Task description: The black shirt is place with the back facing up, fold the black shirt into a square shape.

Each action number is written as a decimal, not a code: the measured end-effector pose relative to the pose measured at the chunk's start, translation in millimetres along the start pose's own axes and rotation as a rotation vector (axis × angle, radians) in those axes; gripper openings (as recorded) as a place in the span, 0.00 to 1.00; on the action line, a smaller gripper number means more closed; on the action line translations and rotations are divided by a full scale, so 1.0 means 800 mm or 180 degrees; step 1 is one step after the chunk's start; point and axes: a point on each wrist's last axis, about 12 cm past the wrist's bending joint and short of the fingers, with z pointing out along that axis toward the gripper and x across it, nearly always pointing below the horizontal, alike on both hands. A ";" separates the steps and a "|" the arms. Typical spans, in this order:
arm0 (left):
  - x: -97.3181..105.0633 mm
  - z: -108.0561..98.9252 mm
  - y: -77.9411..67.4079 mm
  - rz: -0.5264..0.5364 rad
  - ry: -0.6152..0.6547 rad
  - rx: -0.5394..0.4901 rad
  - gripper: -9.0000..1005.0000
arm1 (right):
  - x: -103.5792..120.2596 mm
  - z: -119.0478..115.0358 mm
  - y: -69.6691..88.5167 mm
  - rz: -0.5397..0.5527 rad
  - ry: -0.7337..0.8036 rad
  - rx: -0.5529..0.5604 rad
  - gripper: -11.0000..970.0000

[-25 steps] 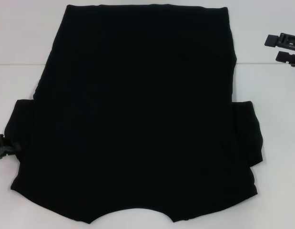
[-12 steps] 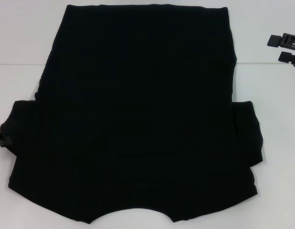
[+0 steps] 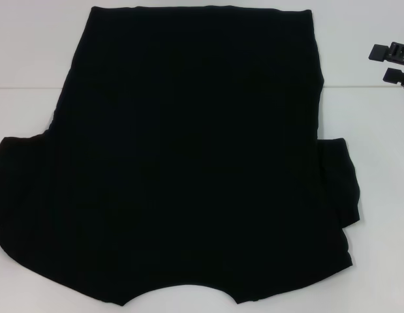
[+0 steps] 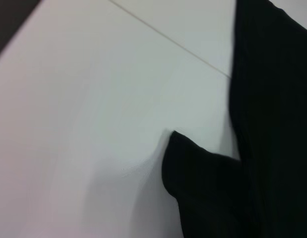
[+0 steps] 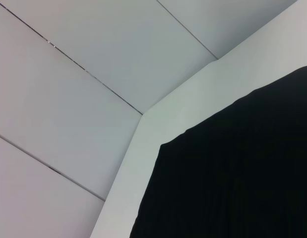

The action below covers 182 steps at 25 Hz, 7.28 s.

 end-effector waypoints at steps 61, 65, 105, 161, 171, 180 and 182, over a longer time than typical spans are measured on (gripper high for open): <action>0.002 0.026 -0.143 0.2352 0.0381 0.0648 0.44 | -0.001 -0.009 -0.007 -0.0105 0.0227 0.0177 0.89; -0.001 0.036 -0.134 0.1824 0.0555 0.0688 0.52 | -0.002 -0.013 -0.008 -0.0089 0.0280 0.0202 0.89; 0.027 0.067 -0.036 -0.0608 0.0144 0.0367 0.65 | 0.005 -0.022 -0.014 -0.0021 0.0332 0.0198 0.87; 0.018 0.086 -0.083 -0.0486 0.0108 0.0953 0.65 | 0.008 -0.024 -0.017 -0.0001 0.0304 0.0218 0.86; 0.020 0.085 -0.069 -0.0496 0.0040 0.0780 0.64 | 0.008 -0.023 -0.017 0.0002 0.0316 0.0219 0.85; 0.026 0.089 -0.061 -0.0483 0.0087 0.0615 0.65 | 0.008 -0.023 -0.016 0.0004 0.0323 0.0215 0.85; 0.028 0.091 -0.061 -0.0487 0.0107 0.0615 0.65 | 0.008 -0.023 -0.016 0.0004 0.0324 0.0216 0.85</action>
